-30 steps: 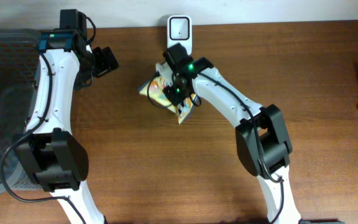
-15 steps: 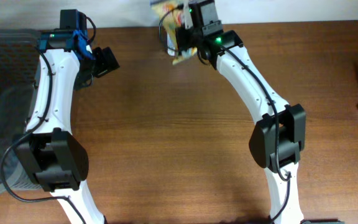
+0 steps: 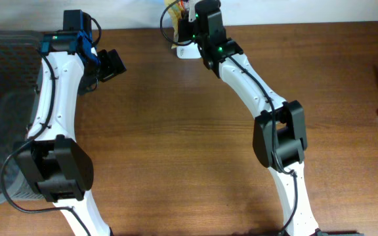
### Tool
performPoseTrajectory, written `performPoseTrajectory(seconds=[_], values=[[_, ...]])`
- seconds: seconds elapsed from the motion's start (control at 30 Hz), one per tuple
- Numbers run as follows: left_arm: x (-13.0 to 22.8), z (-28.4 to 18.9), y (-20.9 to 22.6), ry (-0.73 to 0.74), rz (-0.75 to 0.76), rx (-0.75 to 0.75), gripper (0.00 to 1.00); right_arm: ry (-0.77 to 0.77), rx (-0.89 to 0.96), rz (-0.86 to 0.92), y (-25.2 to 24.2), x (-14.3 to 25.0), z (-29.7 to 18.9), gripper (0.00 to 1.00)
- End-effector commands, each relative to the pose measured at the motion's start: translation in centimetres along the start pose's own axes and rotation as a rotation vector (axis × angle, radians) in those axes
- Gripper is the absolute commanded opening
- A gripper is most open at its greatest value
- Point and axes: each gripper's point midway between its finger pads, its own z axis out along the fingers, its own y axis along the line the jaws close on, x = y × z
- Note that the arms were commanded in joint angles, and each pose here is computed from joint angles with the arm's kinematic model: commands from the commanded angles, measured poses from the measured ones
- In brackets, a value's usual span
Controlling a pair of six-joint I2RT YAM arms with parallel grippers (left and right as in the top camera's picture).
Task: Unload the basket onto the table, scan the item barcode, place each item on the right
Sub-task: 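Carry the wipes pack to the table's right edge and release it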
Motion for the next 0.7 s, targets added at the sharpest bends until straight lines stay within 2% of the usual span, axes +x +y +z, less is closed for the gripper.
performPoseTrajectory(seconds=[0.0,0.1,0.27,0.33,0.4,0.5,0.53,0.67], values=[[-0.3,0.0,-0.1,-0.003,-0.011,0.008,0.99,-0.038,0.045,0.013,-1.0,-1.3,-0.1,0.04],[-0.3,0.0,-0.1,-0.003,-0.011,0.009,0.99,-0.063,0.054,0.017,-1.7,-2.8,-0.9,0.04],[-0.3,0.0,-0.1,-0.002,-0.011,0.009,0.99,-0.133,0.102,0.037,-4.5,-8.3,-4.7,0.04],[-0.3,0.0,-0.1,-0.003,-0.011,0.009,0.99,-0.137,0.151,0.049,-7.0,-10.1,-6.8,0.04],[-0.3,0.0,-0.1,-0.002,-0.011,0.009,0.99,-0.108,0.282,0.124,-11.9,-10.9,-9.7,0.04],[-0.3,0.0,-0.1,-0.003,-0.011,0.009,0.99,-0.037,0.459,0.21,-19.1,-10.0,-13.5,0.04],[-0.3,0.0,-0.1,-0.002,-0.011,0.009,0.99,0.015,0.545,0.261,-23.2,-8.5,-15.4,0.04],[-0.3,0.0,-0.1,-0.003,-0.011,0.009,0.99,0.157,0.728,0.384,-32.6,-3.8,-20.7,0.04]])
